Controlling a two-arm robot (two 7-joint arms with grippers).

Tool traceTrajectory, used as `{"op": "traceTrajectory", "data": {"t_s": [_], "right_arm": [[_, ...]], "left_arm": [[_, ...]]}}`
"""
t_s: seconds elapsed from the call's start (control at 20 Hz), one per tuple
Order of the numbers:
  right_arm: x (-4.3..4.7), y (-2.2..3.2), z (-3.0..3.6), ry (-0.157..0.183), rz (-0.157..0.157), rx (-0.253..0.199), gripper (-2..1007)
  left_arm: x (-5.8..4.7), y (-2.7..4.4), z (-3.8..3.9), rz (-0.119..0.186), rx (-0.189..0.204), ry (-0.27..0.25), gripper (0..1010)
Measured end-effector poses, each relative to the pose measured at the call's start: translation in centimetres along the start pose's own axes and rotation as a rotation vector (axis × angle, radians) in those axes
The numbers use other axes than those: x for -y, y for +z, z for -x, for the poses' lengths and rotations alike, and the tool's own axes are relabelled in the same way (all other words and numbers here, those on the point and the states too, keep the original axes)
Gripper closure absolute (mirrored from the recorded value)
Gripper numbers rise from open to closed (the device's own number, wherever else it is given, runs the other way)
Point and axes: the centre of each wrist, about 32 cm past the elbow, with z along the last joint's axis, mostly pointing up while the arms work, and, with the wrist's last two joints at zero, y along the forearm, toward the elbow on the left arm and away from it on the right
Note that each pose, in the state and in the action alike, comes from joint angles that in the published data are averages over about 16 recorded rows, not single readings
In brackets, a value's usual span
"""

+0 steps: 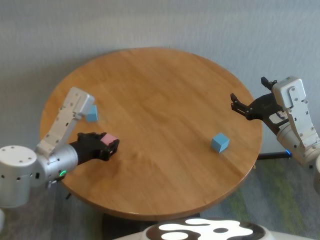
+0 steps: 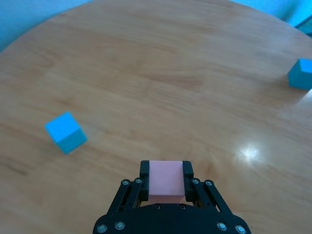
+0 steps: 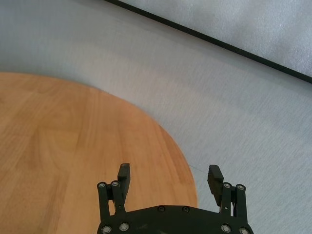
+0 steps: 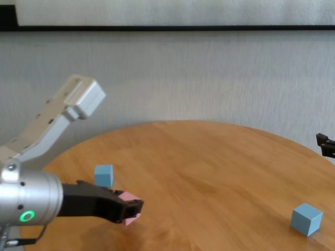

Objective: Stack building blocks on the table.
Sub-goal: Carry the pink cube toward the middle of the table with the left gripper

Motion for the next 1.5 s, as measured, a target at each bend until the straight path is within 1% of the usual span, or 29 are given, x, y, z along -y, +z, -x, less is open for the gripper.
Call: {"op": "traceTrajectory", "data": {"t_s": [0.25,0.45,0.8,1.2,1.5], "right_arm": [[0.00,0.00,0.00,0.000,0.000,0.000,0],[0.00,0.00,0.00,0.000,0.000,0.000,0],[0.00,0.00,0.00,0.000,0.000,0.000,0],[0.00,0.00,0.00,0.000,0.000,0.000,0],[0.00,0.00,0.00,0.000,0.000,0.000,0]], "left_arm": [[1.3,0.81,0.07,0.013,0.039,-0.053,614],[2.2,1.11,0.17,0.027,0.064,-0.090,614],[3.1,1.09,0.26,0.039,0.092,-0.142,614],[3.7,0.92,0.32,0.033,0.107,-0.171,614],[4.1,1.05,0.47,0.029,0.114,-0.189,614]]}}
